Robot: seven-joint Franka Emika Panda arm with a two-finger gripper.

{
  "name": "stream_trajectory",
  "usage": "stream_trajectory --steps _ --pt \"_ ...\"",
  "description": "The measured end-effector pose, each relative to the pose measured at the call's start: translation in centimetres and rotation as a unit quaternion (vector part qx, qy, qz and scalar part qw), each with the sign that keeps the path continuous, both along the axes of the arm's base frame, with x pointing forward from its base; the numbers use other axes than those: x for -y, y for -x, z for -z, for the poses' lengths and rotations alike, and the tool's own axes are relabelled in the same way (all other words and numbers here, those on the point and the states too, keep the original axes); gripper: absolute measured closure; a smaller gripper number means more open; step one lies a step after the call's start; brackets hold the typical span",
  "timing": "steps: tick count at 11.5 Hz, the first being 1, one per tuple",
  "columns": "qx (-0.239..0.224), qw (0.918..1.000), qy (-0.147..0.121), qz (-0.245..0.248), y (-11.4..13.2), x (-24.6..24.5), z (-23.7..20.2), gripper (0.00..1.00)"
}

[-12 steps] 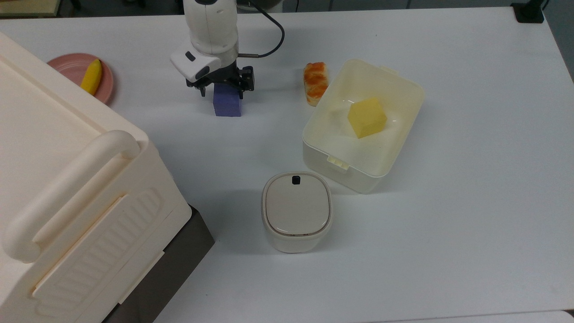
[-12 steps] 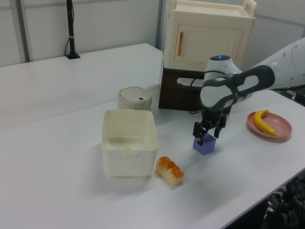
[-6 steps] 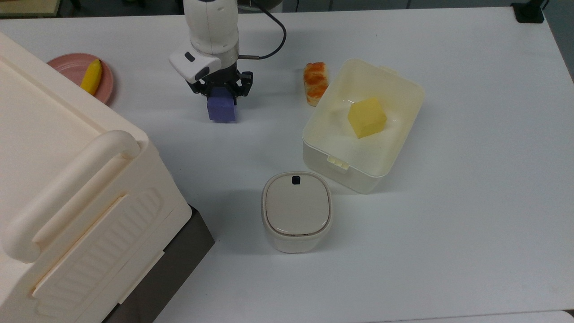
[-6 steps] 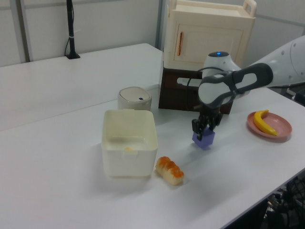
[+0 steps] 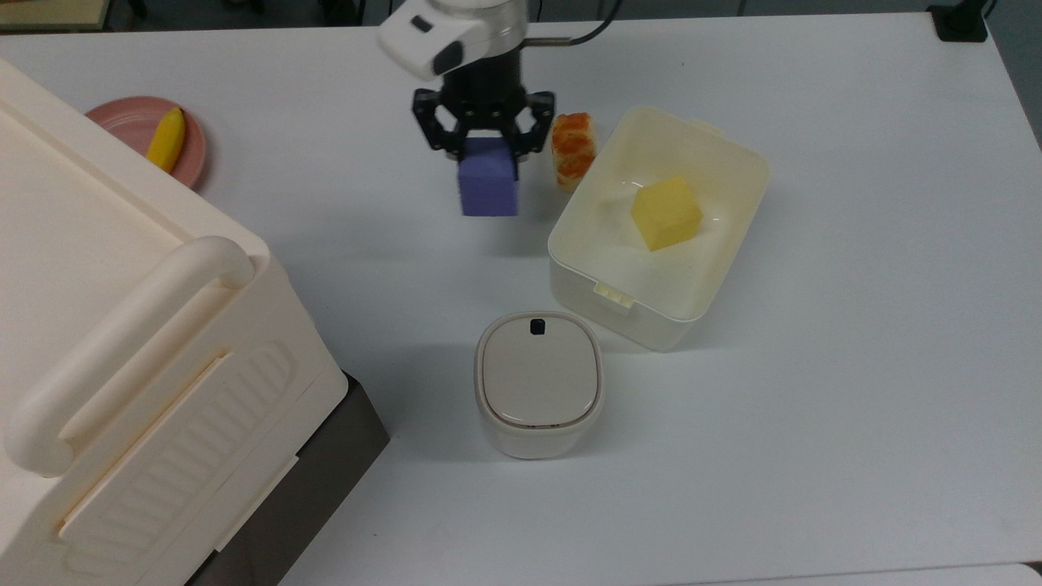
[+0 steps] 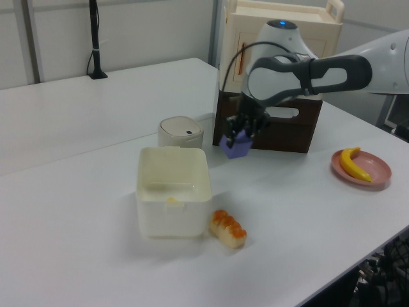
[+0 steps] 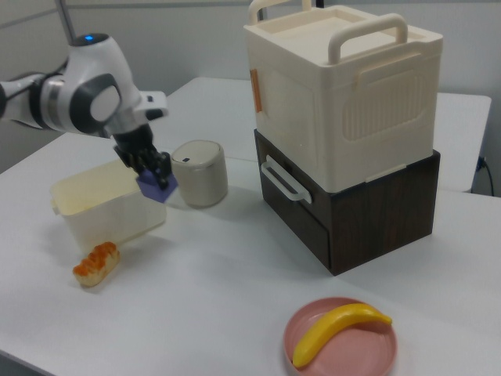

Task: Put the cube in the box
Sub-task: 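Lift the purple cube and carry it over the cream bin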

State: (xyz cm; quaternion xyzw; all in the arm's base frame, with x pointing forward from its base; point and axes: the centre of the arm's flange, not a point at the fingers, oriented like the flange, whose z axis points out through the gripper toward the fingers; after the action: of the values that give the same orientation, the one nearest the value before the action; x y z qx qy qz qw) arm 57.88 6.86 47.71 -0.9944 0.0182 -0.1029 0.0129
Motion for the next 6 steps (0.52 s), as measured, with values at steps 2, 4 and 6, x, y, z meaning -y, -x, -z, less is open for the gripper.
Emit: stream_trajectory --steps 2,4,6 --pt "0.015 0.9996 -0.007 -0.023 0.2 -4.6 -1.7 0.45" --pt "0.031 0.9982 -0.012 -0.051 0.5 -8.3 -3.4 0.45" --pt "0.031 0.996 -0.014 -0.083 1.4 -11.9 -3.4 0.41"
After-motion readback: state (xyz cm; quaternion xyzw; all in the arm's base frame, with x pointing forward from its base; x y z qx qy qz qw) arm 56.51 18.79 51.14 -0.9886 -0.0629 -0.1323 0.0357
